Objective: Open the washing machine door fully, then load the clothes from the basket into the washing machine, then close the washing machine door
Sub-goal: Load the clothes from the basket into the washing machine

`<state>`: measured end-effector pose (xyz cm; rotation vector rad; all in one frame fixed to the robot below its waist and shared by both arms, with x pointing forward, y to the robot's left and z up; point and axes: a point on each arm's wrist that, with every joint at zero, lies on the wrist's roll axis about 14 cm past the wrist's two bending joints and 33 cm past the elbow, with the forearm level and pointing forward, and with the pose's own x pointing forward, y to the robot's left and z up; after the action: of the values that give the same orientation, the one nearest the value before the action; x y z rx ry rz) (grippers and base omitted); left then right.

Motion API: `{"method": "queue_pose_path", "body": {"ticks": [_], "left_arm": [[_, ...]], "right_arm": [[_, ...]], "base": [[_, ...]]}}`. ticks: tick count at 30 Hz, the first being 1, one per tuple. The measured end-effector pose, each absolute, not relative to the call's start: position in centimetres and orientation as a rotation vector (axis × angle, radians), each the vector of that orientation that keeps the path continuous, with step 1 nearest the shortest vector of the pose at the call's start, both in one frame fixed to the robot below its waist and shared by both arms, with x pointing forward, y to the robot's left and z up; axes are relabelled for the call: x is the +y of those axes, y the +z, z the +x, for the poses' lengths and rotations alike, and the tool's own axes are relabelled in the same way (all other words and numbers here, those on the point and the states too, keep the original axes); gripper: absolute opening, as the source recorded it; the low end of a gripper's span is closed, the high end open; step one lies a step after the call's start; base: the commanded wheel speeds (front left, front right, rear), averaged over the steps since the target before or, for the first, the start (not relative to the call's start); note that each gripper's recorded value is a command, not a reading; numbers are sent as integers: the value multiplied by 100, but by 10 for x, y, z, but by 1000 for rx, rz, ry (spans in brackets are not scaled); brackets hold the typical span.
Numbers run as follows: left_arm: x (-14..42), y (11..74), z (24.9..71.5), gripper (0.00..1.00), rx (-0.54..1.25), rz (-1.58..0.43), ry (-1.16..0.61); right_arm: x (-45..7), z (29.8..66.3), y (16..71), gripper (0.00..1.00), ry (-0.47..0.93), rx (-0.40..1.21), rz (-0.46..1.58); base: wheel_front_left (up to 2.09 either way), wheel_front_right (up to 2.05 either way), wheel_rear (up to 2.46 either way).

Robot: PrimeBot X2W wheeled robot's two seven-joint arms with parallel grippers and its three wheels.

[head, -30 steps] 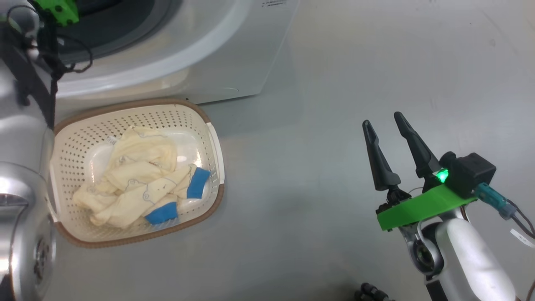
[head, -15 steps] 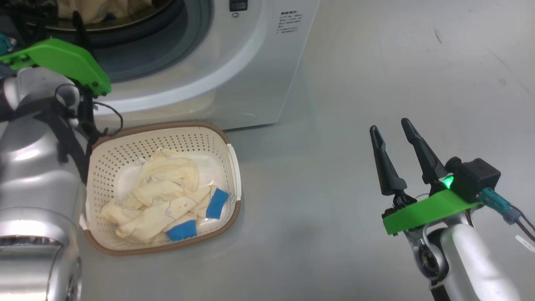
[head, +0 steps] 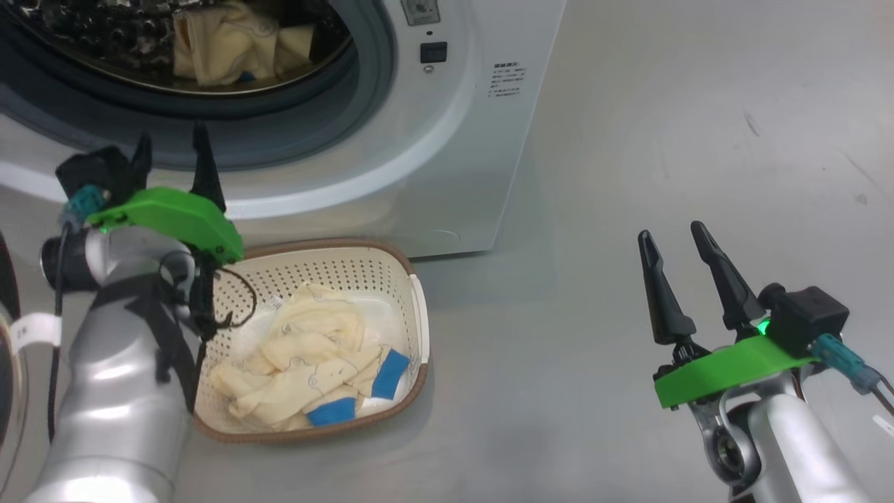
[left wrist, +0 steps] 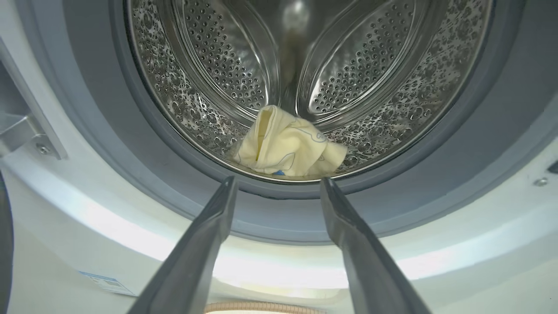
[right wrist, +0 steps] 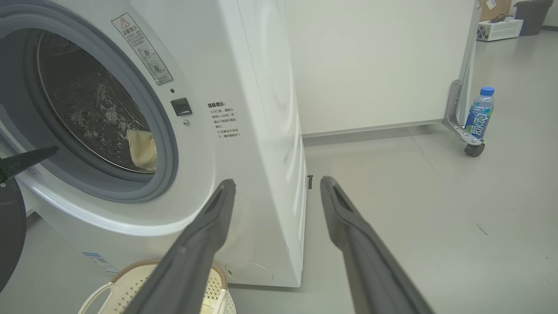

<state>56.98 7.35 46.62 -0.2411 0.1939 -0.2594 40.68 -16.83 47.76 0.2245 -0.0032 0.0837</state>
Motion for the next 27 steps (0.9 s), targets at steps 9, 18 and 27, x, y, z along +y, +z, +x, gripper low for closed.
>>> {"method": "queue_pose_path", "body": {"ticks": [9,18,27], "left_arm": [[88,464,511,100,132,-269,-253],[108,468,466,100,70,-292,-207],[128,475,439,100,20,-276,-163]], "right_arm": [[-167,394,491,100,93,-34,224],[-166,388,498,100,99,-53,216],[-171,379,500,100,83,-59,215]], "base": [[0,0,0],[0,0,0],[0,0,0]]}}
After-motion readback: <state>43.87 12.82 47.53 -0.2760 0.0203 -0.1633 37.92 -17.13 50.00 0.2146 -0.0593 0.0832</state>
